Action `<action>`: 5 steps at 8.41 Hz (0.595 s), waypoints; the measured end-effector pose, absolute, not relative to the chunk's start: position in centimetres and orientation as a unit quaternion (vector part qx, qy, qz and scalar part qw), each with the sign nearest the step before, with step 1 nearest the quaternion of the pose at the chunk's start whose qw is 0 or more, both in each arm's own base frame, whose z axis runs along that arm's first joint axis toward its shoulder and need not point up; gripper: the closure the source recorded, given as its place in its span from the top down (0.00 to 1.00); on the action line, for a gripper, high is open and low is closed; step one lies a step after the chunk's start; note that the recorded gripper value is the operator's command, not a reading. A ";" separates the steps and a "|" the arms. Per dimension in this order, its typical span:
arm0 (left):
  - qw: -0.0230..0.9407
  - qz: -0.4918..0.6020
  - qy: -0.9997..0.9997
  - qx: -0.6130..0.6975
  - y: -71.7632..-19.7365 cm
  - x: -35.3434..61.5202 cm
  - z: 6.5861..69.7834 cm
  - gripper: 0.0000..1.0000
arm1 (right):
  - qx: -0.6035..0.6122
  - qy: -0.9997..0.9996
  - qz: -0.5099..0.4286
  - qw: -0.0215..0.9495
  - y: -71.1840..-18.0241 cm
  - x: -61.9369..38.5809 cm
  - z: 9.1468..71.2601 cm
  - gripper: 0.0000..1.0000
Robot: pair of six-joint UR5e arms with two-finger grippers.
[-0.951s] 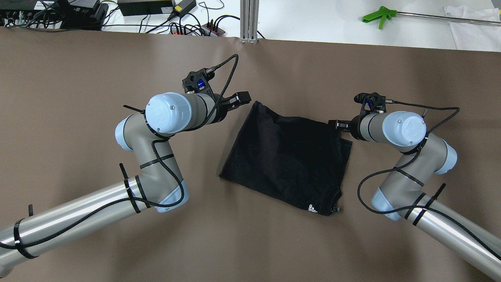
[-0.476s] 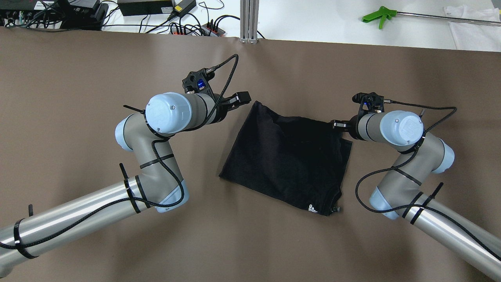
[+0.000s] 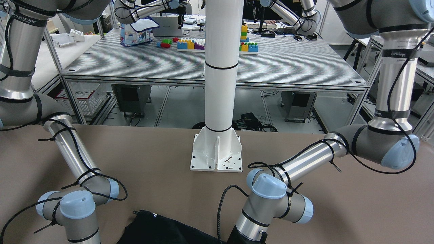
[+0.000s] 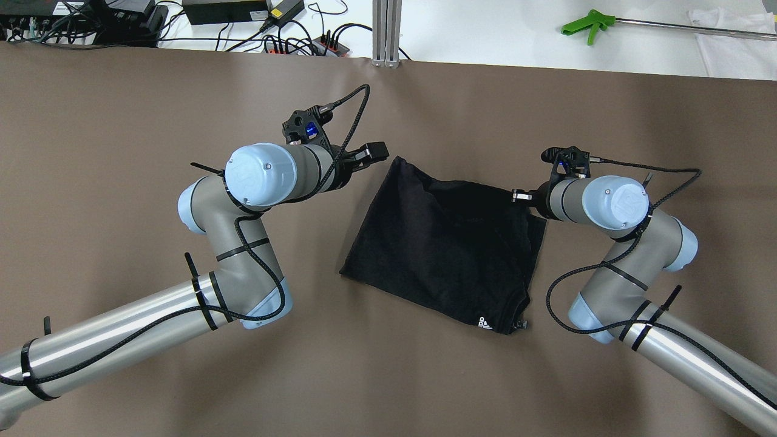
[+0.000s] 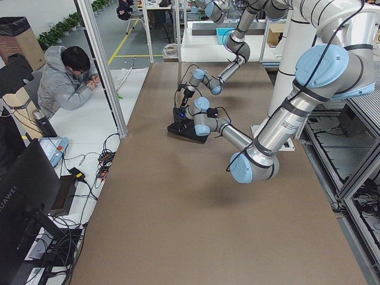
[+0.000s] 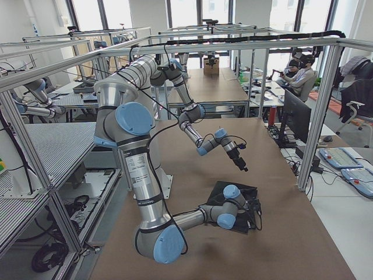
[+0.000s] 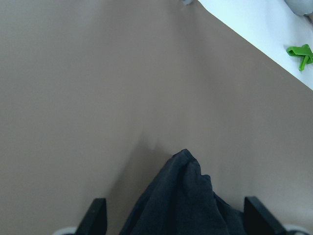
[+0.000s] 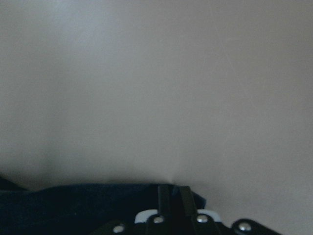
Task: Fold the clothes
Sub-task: 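Hold the folded edge down with both grippers at the far end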
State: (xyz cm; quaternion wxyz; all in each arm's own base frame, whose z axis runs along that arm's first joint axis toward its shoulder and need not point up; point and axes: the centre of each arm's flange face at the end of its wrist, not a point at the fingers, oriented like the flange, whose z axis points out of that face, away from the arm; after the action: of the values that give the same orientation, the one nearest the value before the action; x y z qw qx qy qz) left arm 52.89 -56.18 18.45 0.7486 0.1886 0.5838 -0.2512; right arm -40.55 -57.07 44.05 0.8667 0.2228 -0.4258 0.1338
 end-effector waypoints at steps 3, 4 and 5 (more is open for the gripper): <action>0.749 -0.249 0.583 0.191 -56.2 52.9 18.4 1.00 | 0.224 -0.430 0.132 0.864 -56.9 -40.5 43.5 0.00; 0.749 -0.249 0.583 0.191 -56.2 52.9 18.4 1.00 | 0.224 -0.433 0.131 0.863 -56.8 -40.3 43.2 0.00; 0.749 -0.249 0.583 0.191 -56.2 52.9 18.4 1.00 | 0.223 -0.437 0.129 0.862 -56.8 -39.9 42.8 0.00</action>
State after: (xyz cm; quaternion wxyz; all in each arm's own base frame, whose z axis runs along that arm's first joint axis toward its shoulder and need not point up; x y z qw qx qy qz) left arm 52.86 -56.21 18.38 0.7493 0.1910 0.5834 -0.2485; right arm -39.87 -56.77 42.78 0.8621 0.2226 -0.4366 0.1285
